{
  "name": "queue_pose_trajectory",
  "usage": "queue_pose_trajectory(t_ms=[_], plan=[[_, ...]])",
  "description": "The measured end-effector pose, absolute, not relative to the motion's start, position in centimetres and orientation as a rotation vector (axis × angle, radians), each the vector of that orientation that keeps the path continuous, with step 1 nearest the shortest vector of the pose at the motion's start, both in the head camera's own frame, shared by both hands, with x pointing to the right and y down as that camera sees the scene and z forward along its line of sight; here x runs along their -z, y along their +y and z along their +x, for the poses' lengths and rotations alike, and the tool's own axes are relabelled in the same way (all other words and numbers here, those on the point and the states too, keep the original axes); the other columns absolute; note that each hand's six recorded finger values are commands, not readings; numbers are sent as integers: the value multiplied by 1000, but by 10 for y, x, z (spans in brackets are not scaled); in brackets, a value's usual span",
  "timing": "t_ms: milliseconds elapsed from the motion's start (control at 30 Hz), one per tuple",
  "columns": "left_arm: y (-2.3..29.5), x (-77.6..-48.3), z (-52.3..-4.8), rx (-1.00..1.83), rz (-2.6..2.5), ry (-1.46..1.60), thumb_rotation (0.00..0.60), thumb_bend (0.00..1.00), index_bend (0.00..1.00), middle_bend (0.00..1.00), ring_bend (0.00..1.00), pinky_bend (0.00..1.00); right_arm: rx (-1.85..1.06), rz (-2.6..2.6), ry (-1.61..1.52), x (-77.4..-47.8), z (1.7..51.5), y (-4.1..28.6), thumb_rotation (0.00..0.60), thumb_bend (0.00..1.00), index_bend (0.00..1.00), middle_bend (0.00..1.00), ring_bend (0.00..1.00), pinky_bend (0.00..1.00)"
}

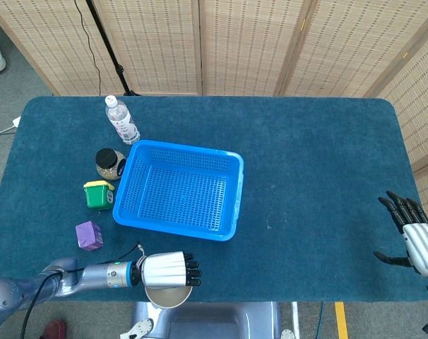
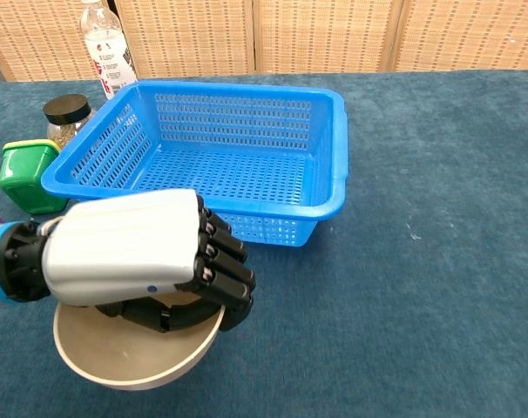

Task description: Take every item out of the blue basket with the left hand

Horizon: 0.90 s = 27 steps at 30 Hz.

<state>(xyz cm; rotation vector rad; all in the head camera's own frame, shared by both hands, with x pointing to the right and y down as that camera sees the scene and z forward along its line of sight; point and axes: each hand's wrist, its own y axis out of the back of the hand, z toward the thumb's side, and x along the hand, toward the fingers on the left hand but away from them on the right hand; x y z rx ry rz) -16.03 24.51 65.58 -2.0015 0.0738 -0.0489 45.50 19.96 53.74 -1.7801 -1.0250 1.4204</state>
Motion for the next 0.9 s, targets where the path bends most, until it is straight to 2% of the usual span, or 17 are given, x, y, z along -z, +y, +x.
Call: queue_pose_trajectory(t_ms=[100,167,233,300,333,400,533,633,900], plan=[[244,-669,-161,85,-1974,42,600,521,705,472,432,667,-1423,-1778,-1028,-537,456,199,600,0,0,0,0,0],[243,-676,-161,107,-1955,31,600,397,565,326,298,581,-1424,-1778,-1030,-537,457,199,600,0,0,0,0,0],[241,-685,-162,142,-1945,22,600,182,331,120,115,438,-1424,-1776,-1032,-537,457,198,600,0,0,0,0,0],[240,-694,-164,176,-1945,-3,600,62,172,22,26,349,-1425,-1775,-1033,-537,458,198,600,0,0,0,0,0],[241,-697,-165,190,-1944,-16,600,32,99,2,4,316,-1426,-1776,-1033,-537,458,198,600,0,0,0,0,0],[242,-703,-167,216,-1944,-38,600,8,24,0,0,284,-1426,-1778,-1030,-537,457,198,600,0,0,0,0,0],[241,-704,-170,227,-1958,-45,600,0,0,0,0,194,-1425,-1779,-1029,-537,457,199,600,0,0,0,0,0],[239,-696,-171,202,-1974,-20,600,0,0,0,0,185,-1421,-1778,-1033,-536,457,199,600,0,0,0,0,0],[226,-646,-183,16,-2021,211,600,0,0,0,0,180,-1417,-1782,-1033,-535,456,199,600,0,0,0,0,0]])
